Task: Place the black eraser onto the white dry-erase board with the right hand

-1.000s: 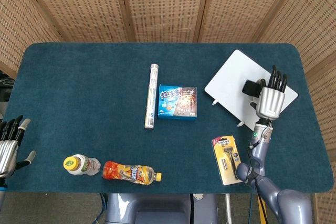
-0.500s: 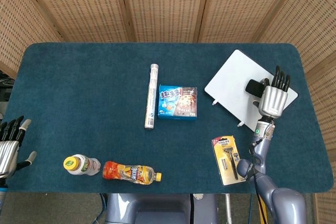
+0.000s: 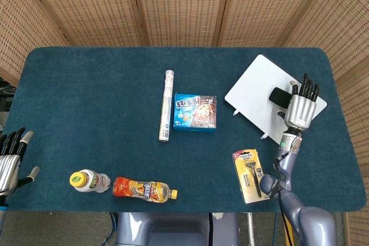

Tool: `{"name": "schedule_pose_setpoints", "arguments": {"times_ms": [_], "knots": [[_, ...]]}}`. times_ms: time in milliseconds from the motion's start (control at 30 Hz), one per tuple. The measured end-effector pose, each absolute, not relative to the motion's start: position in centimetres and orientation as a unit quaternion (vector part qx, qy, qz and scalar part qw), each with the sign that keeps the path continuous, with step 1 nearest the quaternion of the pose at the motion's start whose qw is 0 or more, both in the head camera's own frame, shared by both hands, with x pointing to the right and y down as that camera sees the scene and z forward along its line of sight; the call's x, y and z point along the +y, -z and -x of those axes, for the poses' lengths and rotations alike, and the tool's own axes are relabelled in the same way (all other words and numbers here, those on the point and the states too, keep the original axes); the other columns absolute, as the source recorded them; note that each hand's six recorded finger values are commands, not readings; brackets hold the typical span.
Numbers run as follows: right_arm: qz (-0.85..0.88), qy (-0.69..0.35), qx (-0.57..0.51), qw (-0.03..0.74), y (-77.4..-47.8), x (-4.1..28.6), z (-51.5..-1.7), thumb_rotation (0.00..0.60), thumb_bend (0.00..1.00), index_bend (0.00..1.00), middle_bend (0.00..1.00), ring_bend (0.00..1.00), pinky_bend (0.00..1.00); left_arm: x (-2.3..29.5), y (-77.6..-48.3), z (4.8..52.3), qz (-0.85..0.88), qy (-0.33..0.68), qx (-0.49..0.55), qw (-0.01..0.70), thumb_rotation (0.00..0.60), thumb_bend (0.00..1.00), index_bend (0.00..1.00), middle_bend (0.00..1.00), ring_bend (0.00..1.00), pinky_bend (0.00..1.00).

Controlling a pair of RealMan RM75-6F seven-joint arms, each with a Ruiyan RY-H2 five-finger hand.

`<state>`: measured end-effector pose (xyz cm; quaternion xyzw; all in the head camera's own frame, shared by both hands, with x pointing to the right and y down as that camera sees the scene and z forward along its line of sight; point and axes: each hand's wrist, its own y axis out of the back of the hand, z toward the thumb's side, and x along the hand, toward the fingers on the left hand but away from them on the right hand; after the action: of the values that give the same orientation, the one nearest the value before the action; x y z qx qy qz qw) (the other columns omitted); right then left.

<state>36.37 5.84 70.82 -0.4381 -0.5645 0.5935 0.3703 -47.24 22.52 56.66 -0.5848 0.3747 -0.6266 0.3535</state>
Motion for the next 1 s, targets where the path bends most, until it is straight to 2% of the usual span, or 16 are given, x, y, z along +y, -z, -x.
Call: {"name": "schedule_pose_setpoints", "arguments": {"times_ms": [300, 700, 900, 1000], "knots": [[0.44, -0.586, -0.577, 0.36, -70.7, 6.5, -36.8, 0.6, 0.15, 0.01, 0.0, 0.0, 0.0, 22.5, -56.6, 47.2, 0.584, 0.627, 0.375, 0.353, 0.6, 0.3, 0.0, 0.0, 0.0, 0.0], [0.449, -0.541, -0.618, 0.352, -69.2, 8.4, -37.7, 0.6, 0.1, 0.0, 0.0, 0.0, 0.0, 22.6, -56.6, 47.1, 0.585, 0.625, 0.377, 0.353, 0.6, 0.3, 0.0, 0.0, 0.0, 0.0], [0.473, -0.493, -0.642, 0.347, -67.6, 10.0, -37.6, 0.6, 0.1, 0.0, 0.0, 0.0, 0.0, 22.6, -56.5, 47.2, 0.584, 0.625, 0.378, 0.354, 0.6, 0.3, 0.0, 0.0, 0.0, 0.0], [0.503, -0.467, -0.642, 0.341, -66.7, 11.3, -37.5, 0.6, 0.07, 0.0, 0.0, 0.0, 0.0, 22.5, -56.5, 47.2, 0.584, 0.625, 0.379, 0.354, 0.6, 0.29, 0.0, 0.0, 0.0, 0.0]]}}
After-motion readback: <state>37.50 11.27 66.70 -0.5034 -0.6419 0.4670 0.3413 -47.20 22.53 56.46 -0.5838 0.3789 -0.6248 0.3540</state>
